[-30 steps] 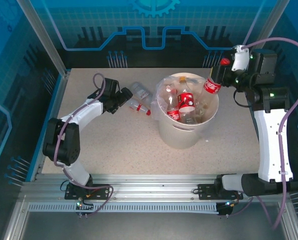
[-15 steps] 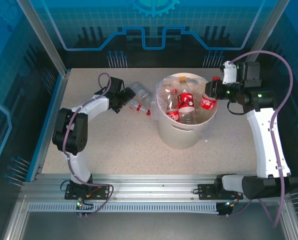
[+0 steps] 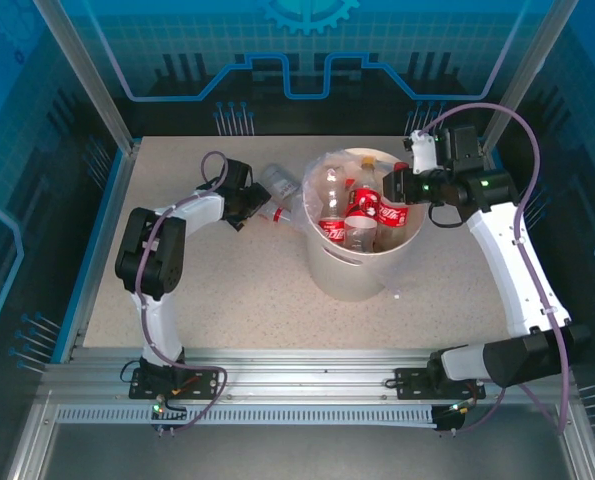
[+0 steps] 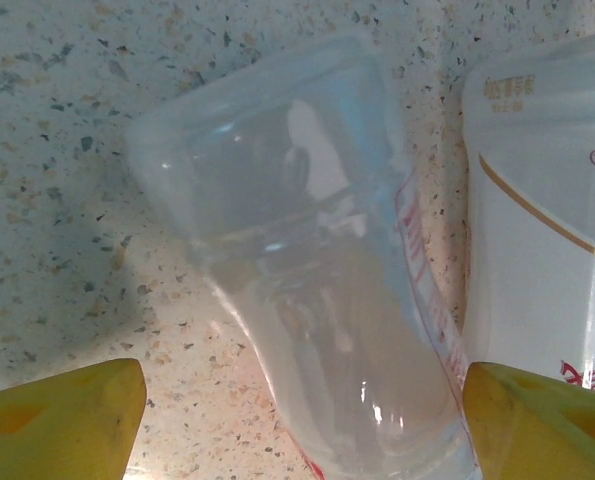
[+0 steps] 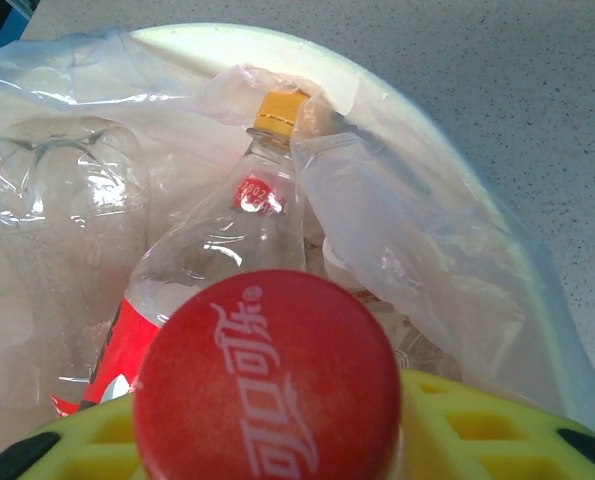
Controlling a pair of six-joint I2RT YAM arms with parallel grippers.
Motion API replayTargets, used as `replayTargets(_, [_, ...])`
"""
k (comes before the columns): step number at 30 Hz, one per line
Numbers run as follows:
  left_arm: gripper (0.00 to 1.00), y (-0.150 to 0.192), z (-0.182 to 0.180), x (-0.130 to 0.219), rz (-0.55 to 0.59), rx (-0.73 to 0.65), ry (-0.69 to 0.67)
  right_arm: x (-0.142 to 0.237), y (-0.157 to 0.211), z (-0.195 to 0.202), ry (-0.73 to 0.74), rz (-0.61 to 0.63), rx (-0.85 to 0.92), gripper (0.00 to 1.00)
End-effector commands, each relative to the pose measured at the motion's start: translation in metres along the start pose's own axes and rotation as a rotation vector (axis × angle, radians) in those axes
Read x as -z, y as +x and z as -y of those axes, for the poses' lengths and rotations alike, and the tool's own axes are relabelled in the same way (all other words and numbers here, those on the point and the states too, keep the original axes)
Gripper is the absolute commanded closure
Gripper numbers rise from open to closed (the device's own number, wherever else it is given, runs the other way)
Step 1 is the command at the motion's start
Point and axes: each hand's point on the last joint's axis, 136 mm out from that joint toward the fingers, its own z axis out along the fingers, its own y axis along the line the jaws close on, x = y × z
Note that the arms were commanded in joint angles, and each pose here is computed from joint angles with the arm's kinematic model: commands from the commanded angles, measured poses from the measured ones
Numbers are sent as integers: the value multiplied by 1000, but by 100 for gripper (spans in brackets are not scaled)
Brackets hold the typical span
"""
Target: Put the plastic bottles in the bin
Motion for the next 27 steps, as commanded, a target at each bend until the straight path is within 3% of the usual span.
replayTargets(1, [19, -3, 3, -6, 15, 1, -9, 10, -7, -4, 8, 10, 12, 43])
replayTargets(5, [22, -2, 0, -9, 14, 3, -17, 38, -24, -5, 40, 68, 52, 33])
replayTargets(9, [25, -1, -2, -10, 12, 8, -19, 55, -33, -4, 72, 107, 70, 32])
replayTargets(15, [31, -1, -6, -7, 20, 6, -24, 47, -23, -12, 27, 69, 42, 45])
replayTargets(20, [36, -1, -8, -5, 29, 8, -23, 31, 5, -10, 9, 19, -22, 64])
replayTargets(27, [40, 0, -8, -2, 33, 14, -17, 7, 35, -5, -4, -38, -93, 70])
